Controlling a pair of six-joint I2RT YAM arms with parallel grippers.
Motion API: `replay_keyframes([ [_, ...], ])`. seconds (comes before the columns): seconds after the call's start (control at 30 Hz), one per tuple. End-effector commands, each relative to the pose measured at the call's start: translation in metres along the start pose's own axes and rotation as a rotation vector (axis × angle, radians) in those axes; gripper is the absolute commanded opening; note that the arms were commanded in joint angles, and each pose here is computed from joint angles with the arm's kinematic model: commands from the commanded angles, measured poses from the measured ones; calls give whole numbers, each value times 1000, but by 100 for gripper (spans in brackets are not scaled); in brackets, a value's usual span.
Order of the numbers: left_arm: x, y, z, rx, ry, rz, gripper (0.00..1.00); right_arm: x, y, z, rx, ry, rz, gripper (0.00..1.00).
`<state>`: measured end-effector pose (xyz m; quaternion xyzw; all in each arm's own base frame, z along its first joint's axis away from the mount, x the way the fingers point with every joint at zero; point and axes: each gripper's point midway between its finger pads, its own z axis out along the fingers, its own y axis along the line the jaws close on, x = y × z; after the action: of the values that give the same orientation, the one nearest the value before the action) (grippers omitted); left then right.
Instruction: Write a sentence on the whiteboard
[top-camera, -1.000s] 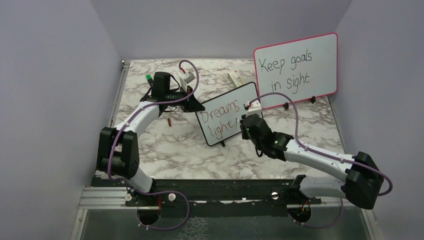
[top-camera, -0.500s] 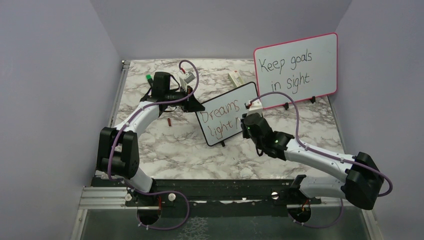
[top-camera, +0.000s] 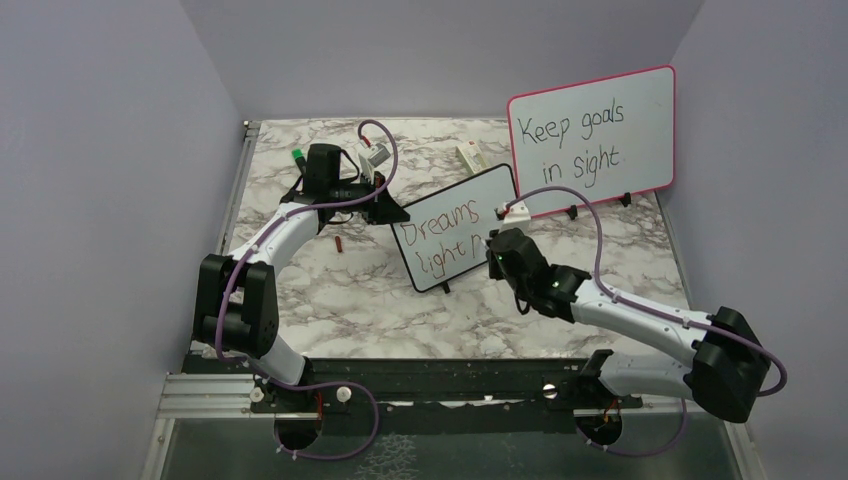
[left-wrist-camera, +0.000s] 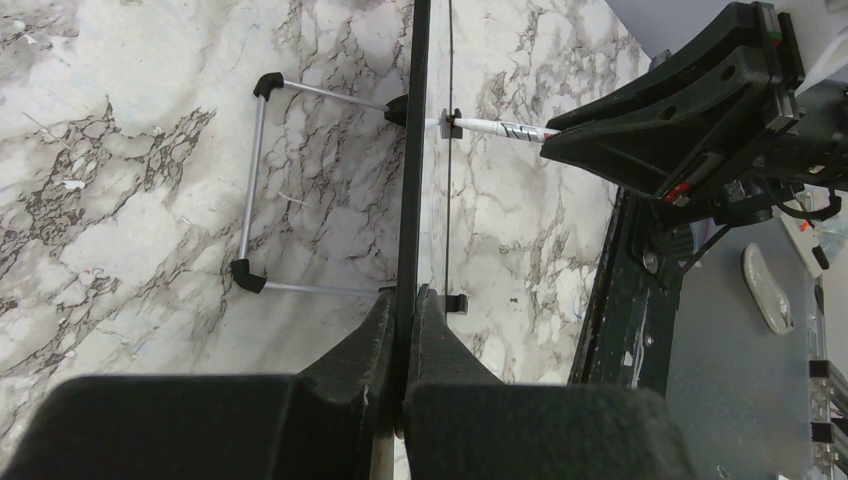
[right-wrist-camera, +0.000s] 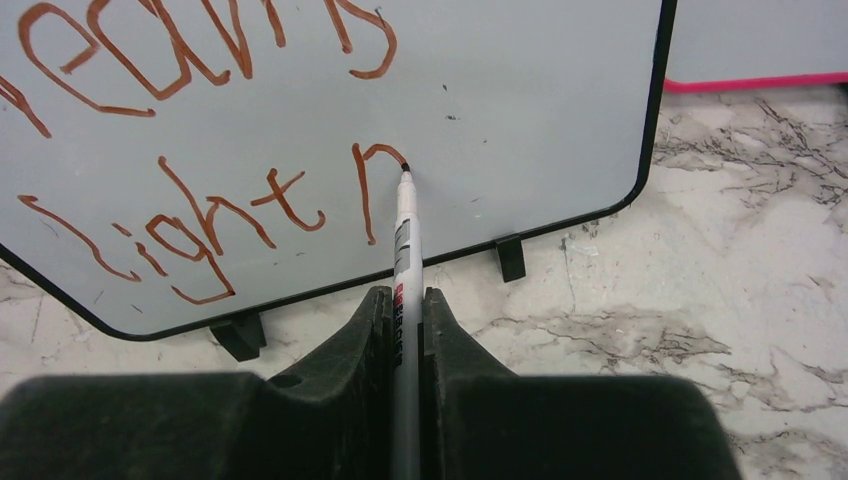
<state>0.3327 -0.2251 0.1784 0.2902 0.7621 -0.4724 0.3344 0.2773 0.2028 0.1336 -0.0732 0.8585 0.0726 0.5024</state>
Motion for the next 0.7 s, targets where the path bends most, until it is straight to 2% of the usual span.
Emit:
replay_keyframes([
  [0.0,69,41,9,-183,181,-109,0,19,-5,-2,0,54,2,1],
  [0.23,69,41,9,-183,181,-108,0,27,4,-1,-49,92,-9,1],
  [0.67,70,41,9,-181,183,-111,0,17,26,0,-144,97,-25,1],
])
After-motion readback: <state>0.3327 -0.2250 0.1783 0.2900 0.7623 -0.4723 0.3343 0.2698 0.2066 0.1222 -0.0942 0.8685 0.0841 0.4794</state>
